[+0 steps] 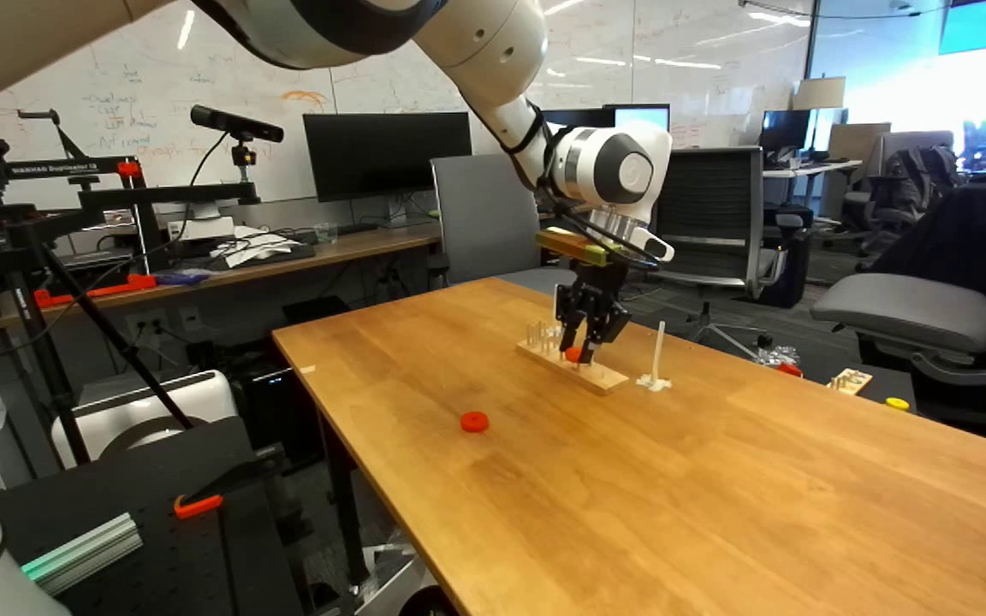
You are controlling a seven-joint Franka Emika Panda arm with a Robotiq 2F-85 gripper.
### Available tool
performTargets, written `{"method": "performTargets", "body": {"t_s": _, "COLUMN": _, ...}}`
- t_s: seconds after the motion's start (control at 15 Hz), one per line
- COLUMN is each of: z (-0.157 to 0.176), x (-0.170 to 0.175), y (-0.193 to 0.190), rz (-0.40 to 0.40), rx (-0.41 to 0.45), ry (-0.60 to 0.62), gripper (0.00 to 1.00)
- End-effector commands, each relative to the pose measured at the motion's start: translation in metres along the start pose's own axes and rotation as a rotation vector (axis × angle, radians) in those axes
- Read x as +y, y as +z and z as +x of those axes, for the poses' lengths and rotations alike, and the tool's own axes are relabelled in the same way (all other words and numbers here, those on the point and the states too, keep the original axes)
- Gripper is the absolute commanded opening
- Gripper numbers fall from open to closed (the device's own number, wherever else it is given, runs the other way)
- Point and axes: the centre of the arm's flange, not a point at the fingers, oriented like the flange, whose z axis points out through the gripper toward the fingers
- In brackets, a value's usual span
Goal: Pick up the orange ring on the right and place it on the wooden stand
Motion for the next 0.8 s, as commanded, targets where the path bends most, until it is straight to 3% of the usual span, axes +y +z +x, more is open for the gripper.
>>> {"method": "performTargets", "body": {"t_s": 0.0, "z": 0.0154, "x": -0.0011, "y": -0.0057, "rz": 0.009, "rx": -0.013, "ry": 0.021, "gripper": 0.18}}
{"method": "performTargets", "body": {"t_s": 0.73, "z": 0.0211, "x": 0.0045, "y": -0.0013, "rz": 0.007, "rx": -0.043, "ry": 0.037, "gripper": 0.18}}
